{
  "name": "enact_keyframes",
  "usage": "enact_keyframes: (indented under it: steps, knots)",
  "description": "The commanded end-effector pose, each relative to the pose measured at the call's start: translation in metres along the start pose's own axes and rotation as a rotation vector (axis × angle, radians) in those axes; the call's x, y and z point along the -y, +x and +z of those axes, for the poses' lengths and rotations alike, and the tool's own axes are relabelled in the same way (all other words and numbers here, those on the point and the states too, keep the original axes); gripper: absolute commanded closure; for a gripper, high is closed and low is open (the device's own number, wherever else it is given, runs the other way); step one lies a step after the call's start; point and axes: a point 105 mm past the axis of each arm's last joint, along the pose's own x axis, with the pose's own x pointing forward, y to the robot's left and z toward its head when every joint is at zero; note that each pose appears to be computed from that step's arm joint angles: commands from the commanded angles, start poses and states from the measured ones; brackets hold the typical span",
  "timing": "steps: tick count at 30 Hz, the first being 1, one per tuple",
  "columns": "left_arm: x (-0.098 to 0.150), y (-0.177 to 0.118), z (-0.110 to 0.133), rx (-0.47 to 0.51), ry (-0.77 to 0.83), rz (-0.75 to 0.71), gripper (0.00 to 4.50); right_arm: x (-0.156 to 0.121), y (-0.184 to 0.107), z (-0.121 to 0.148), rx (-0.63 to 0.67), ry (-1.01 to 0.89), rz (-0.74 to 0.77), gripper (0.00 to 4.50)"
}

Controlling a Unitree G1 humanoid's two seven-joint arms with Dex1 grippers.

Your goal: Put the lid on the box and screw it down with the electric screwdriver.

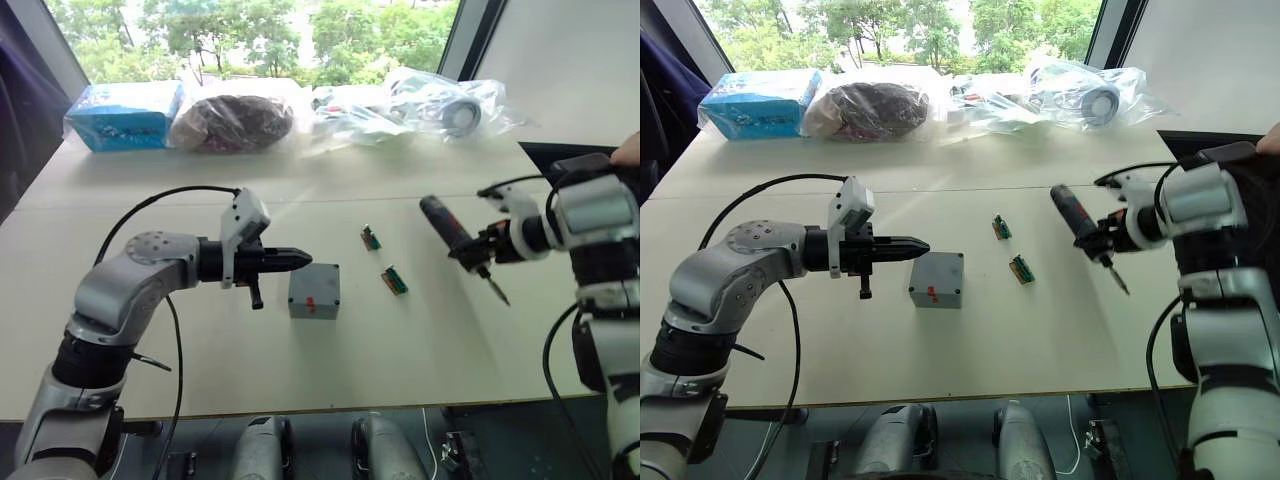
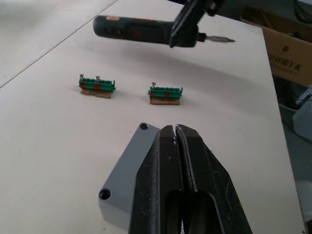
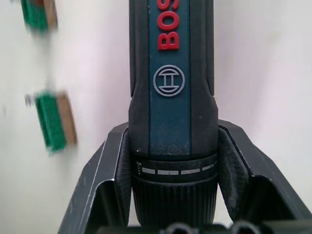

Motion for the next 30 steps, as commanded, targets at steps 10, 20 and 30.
enact_keyframes:
  steps: [10,20,30]
  knots:
    - [0.002,0.004,0.006,0.017,0.038,-0.023,4.50,-0.004,-0.003,-0.022,0.031,-0.083,-0.050,1.53]
    - [0.002,0.008,0.008,0.037,0.039,-0.013,4.50,-0.013,-0.007,-0.012,-0.067,-0.122,-0.029,0.08]
    - [0.004,0.008,0.004,0.059,0.022,0.019,4.50,-0.018,0.000,-0.011,-0.200,-0.197,-0.032,0.08]
